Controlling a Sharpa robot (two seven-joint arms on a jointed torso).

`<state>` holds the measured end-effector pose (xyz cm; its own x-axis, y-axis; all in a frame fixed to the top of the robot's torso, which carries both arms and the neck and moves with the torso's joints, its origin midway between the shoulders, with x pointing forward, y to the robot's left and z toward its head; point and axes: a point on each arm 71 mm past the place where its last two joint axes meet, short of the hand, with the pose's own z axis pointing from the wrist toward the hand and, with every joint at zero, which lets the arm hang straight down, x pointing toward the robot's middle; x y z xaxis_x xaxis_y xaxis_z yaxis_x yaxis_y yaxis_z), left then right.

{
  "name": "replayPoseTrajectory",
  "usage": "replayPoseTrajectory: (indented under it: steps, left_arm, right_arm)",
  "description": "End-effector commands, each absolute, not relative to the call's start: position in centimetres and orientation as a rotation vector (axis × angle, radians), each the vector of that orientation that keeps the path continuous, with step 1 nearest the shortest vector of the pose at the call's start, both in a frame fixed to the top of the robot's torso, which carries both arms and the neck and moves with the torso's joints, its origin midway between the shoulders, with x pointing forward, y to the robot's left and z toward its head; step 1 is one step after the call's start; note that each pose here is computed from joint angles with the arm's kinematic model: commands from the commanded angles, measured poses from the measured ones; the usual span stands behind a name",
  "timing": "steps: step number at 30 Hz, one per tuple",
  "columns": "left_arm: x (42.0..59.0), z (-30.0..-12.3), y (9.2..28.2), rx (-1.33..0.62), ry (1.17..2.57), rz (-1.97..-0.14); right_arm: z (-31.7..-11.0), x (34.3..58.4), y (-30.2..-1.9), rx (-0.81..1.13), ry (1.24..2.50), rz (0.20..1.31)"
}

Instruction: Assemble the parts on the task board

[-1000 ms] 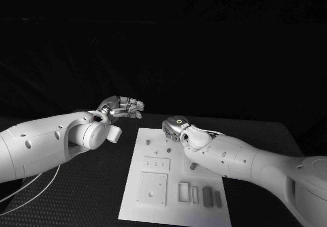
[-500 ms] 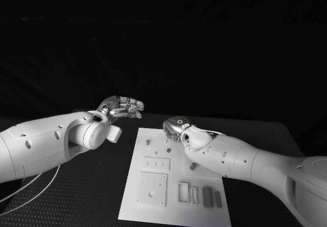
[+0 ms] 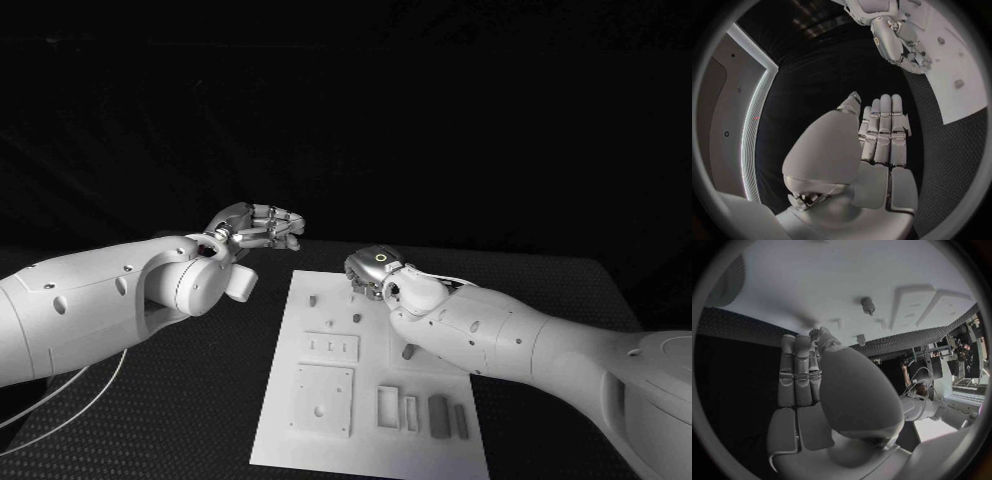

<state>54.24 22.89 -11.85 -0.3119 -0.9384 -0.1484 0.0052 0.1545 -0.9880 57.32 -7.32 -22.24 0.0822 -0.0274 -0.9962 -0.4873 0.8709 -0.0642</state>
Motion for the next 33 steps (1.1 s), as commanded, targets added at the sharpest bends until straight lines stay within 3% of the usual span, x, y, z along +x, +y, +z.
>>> replayPoseTrajectory:
  steps: [1,22,33]
  left_arm:
    - [54.3,-11.5,22.7,-0.923,1.51,-1.318]
    - [54.4,-11.5,23.3,-0.928,1.501,-1.308]
    - [54.4,-11.5,24.3,-0.935,1.486,-1.295]
  right_arm:
    - [-22.2,57.4,-7.5,-0.416,1.463,0.365]
    - [-21.9,57.3,-8.0,-0.365,1.429,0.407]
    - [-19.1,57.2,-10.4,-0.137,1.466,0.61]
